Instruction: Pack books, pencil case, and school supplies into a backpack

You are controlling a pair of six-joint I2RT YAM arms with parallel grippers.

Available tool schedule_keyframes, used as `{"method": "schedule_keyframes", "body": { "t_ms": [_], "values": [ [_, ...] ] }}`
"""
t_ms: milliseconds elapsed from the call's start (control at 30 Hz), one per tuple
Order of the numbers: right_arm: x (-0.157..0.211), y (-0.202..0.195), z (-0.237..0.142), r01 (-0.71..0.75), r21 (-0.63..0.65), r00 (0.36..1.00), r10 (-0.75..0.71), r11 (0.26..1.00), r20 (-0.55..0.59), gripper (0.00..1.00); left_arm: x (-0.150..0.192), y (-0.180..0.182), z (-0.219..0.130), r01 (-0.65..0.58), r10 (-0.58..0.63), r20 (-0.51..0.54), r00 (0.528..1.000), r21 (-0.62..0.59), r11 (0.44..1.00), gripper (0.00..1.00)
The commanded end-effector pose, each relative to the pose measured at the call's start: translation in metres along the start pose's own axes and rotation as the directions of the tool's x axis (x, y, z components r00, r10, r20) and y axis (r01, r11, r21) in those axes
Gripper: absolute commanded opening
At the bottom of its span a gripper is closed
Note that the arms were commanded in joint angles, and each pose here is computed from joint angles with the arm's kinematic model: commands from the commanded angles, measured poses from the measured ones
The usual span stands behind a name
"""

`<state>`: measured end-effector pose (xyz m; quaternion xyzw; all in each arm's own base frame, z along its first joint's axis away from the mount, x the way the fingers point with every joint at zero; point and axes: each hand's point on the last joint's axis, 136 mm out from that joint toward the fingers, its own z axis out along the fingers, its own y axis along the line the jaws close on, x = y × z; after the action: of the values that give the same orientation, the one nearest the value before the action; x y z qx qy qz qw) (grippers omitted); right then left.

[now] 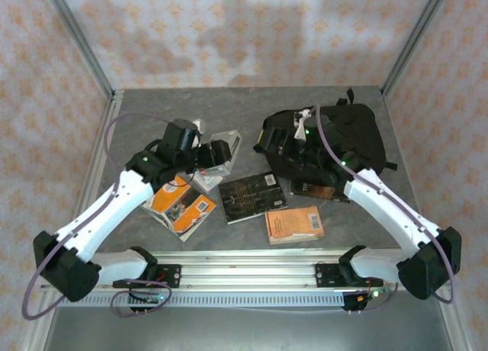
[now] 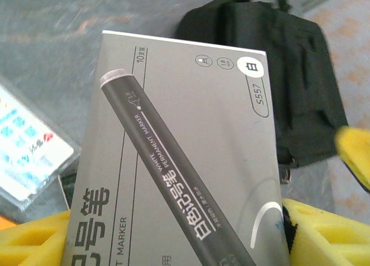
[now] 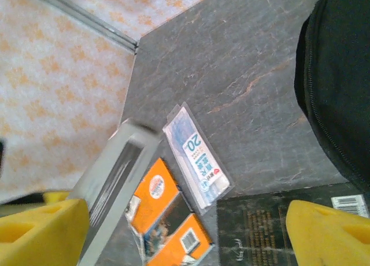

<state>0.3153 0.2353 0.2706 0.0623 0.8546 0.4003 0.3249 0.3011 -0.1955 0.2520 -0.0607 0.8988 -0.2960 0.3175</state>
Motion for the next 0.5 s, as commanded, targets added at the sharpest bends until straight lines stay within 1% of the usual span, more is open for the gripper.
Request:
{"method": "schedule_keyframes", "body": {
  "t_ms": [0, 133, 233, 400, 467],
  "values": [
    [0.003, 0.009, 0.01, -0.173, -0.066, 0.983, 0.168, 0.983, -0.075, 0.93, -0.008, -0.028, -0.018, -0.263, 0.255, 0.091, 0.963, 0.091, 0.961, 0.6],
    [-0.006, 0.039, 0.021, -0.248, -0.215, 0.967, 0.23, 0.945, -0.106, 0.93, -0.006, -0.04, -0.024, -0.288, 0.274, 0.109, 0.956, 0.155, 0.945, 0.59],
    [-0.01, 0.054, 0.027, -0.277, -0.288, 0.96, 0.252, 0.917, -0.122, 0.93, -0.003, -0.047, -0.024, -0.282, 0.266, 0.108, 0.958, 0.19, 0.94, 0.59],
    [-0.005, 0.064, 0.037, -0.293, -0.329, 0.955, 0.263, 0.897, -0.135, 0.91, 0.0, -0.048, -0.018, -0.264, 0.249, 0.096, 0.964, 0.206, 0.942, 0.59],
    [0.003, 0.064, 0.044, -0.304, -0.32, 0.951, 0.266, 0.897, -0.158, 0.89, 0.0, -0.051, -0.017, -0.257, 0.241, 0.097, 0.966, 0.224, 0.94, 0.59]
  ]
}}
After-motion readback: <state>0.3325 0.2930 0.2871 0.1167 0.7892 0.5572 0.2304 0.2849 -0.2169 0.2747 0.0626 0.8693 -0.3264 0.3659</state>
